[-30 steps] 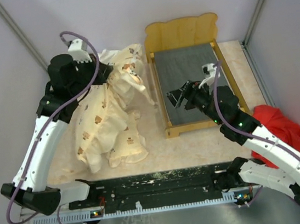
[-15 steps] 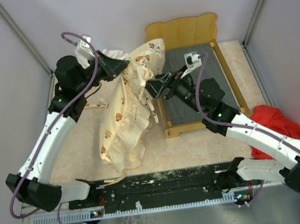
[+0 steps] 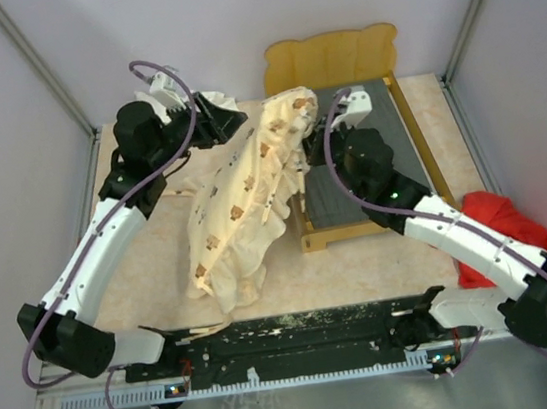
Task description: Set up the pet bed
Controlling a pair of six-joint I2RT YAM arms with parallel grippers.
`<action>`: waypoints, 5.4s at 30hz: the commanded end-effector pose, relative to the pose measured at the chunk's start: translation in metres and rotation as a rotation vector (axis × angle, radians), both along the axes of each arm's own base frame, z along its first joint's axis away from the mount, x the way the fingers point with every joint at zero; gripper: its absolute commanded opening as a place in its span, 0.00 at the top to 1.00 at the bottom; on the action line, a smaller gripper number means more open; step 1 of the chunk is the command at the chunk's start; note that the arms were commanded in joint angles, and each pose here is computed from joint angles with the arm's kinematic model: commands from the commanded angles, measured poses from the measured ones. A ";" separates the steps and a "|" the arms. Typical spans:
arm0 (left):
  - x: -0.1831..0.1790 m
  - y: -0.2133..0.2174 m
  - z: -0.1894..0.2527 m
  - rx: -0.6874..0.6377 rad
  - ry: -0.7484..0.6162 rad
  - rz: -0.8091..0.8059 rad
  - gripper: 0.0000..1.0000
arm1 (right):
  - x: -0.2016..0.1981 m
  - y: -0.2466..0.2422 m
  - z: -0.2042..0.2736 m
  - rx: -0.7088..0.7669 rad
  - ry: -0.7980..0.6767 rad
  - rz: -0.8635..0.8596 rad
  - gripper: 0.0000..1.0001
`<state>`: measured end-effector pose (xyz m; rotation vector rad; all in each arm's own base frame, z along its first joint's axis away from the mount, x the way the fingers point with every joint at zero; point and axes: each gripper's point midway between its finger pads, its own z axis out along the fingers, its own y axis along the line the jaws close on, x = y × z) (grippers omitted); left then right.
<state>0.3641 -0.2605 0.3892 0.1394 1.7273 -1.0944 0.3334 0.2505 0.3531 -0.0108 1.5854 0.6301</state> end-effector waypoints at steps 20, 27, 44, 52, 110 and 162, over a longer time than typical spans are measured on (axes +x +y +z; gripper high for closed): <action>0.025 -0.043 -0.208 0.278 0.277 -0.292 0.85 | 0.031 -0.148 -0.013 -0.202 -0.095 -0.294 1.00; -0.014 -0.039 -0.088 0.155 0.088 -0.215 1.00 | 0.019 -0.182 0.046 -0.239 -0.164 -0.417 1.00; -0.074 -0.129 -0.011 -0.176 -0.036 -0.316 1.00 | 0.087 -0.280 0.136 -0.453 -0.263 -0.731 1.00; -0.048 -0.191 -0.063 -0.173 0.064 -0.373 1.00 | 0.170 -0.322 0.092 -0.567 -0.208 -0.742 1.00; 0.086 -0.084 -0.316 0.389 0.439 0.003 0.86 | -0.106 -0.219 -0.251 0.438 1.141 -1.009 0.47; 0.105 0.082 -0.076 0.595 -0.157 0.512 0.31 | 0.101 -0.284 -0.163 -0.152 0.560 -0.690 0.92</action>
